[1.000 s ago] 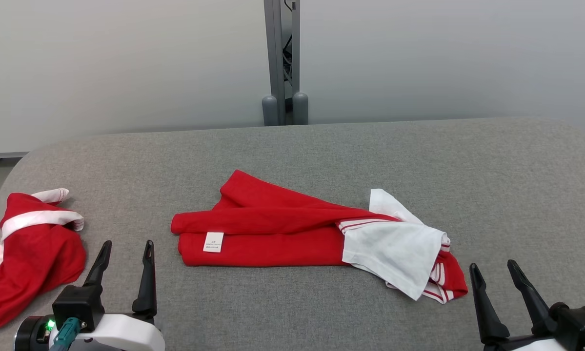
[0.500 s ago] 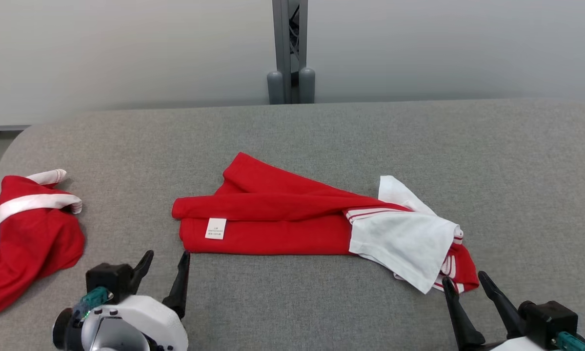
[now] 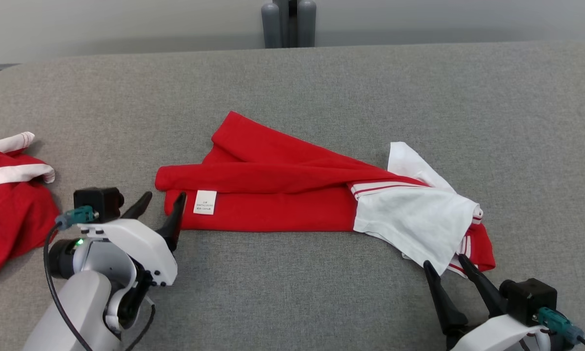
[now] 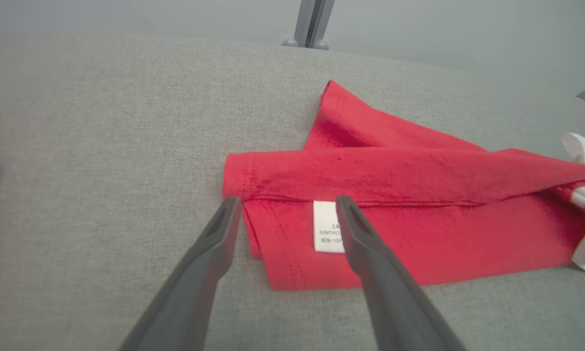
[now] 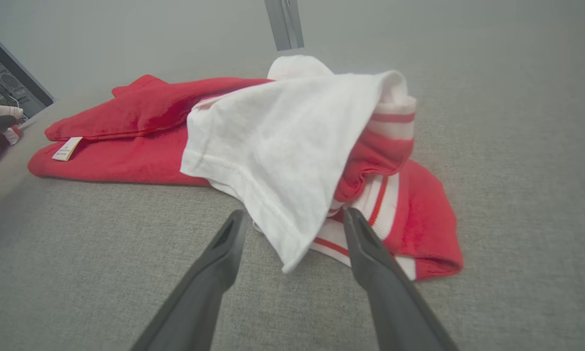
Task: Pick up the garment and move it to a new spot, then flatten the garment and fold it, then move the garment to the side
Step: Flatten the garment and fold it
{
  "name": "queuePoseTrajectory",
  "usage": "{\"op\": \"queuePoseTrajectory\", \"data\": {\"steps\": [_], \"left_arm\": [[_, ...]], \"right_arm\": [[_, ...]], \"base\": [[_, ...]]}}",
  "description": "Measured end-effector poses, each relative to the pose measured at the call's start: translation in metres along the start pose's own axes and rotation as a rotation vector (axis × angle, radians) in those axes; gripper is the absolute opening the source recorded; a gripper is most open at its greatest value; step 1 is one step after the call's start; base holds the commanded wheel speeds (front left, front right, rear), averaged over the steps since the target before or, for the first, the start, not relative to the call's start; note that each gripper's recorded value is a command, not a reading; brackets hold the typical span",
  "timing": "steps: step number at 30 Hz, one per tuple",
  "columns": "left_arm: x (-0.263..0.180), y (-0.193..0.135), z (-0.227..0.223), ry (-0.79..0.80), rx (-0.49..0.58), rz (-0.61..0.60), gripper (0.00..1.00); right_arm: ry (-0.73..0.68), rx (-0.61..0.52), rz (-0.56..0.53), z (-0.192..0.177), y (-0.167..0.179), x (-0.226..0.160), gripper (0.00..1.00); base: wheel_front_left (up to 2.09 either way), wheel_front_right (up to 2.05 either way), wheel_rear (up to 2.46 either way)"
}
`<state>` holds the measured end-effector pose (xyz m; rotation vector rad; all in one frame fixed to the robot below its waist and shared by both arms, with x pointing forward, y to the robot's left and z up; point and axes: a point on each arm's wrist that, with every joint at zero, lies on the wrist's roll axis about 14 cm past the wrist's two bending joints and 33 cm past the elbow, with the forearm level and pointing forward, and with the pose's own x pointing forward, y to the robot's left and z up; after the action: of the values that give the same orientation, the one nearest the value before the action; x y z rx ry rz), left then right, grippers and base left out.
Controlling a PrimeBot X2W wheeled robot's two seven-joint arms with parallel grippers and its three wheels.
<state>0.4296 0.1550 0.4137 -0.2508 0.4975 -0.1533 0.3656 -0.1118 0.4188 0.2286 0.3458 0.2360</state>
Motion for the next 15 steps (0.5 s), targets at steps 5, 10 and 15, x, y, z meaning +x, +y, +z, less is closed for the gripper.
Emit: {"op": "queuePoseTrajectory", "data": {"steps": [5,10,15], "left_arm": [[0.023,0.01,0.007,0.023,0.013,0.001,1.0],[0.043,0.022,0.001,0.069,-0.018,0.016,1.0],[0.055,0.032,-0.012,0.114,-0.061,0.031,1.0]], "right_arm": [[0.022,0.003,0.013,-0.006,0.002,0.012,1.0],[0.038,0.004,0.024,-0.01,0.003,0.023,1.0],[0.052,0.007,0.028,-0.014,0.003,0.03,1.0]], "base": [[0.0,0.0,0.0],[0.0,0.0,0.0],[0.0,0.0,0.0]]}}
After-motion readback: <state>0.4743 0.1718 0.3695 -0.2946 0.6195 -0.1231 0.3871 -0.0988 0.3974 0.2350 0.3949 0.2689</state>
